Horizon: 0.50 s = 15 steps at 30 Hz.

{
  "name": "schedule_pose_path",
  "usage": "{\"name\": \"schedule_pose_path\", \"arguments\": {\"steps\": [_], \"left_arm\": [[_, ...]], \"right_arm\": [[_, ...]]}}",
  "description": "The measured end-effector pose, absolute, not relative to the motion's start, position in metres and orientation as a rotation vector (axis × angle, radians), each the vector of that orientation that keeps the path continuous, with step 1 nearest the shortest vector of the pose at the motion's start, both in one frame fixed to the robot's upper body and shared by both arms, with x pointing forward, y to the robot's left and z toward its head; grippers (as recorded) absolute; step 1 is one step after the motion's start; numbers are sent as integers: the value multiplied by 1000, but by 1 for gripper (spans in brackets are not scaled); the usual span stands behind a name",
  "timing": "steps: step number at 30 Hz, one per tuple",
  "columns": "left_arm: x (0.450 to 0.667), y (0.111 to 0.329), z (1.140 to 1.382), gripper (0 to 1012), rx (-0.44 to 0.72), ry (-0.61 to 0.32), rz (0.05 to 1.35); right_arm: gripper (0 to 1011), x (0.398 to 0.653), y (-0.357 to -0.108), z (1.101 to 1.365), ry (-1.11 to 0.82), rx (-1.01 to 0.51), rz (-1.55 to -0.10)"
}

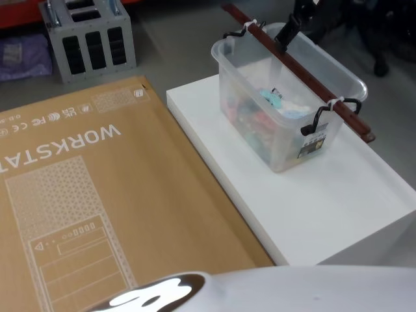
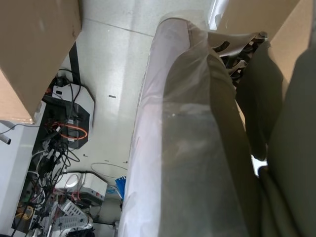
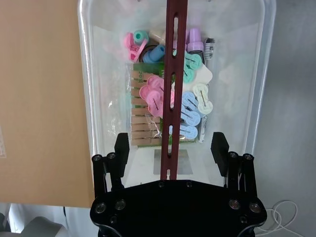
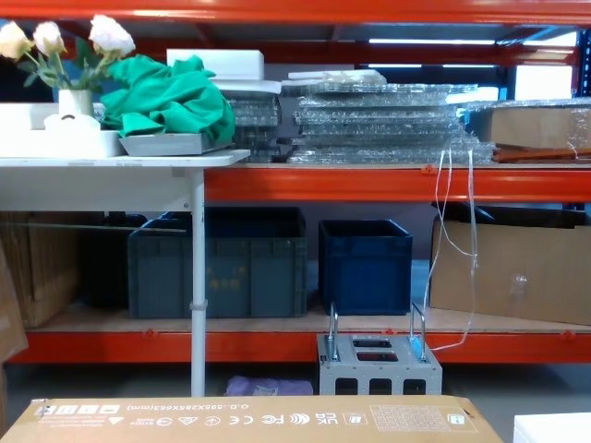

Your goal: Use one hand to grasp the basket and place it at the designated location.

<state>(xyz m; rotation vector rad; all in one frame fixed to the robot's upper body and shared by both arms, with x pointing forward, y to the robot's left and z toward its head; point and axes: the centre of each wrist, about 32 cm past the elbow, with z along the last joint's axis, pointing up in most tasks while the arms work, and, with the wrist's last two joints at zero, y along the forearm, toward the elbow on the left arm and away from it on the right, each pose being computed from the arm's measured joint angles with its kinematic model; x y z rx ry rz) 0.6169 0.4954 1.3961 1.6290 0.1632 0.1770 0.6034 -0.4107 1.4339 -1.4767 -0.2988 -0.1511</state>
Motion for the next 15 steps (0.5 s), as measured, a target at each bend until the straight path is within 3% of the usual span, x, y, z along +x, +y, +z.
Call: {"name": "schedule_pose_path", "arguments": {"steps": [15], "left_arm": [[617, 495, 1396, 0, 1629, 163, 177]], "right_arm": [[1000, 628, -403, 1402, -228, -1509, -84]]}}
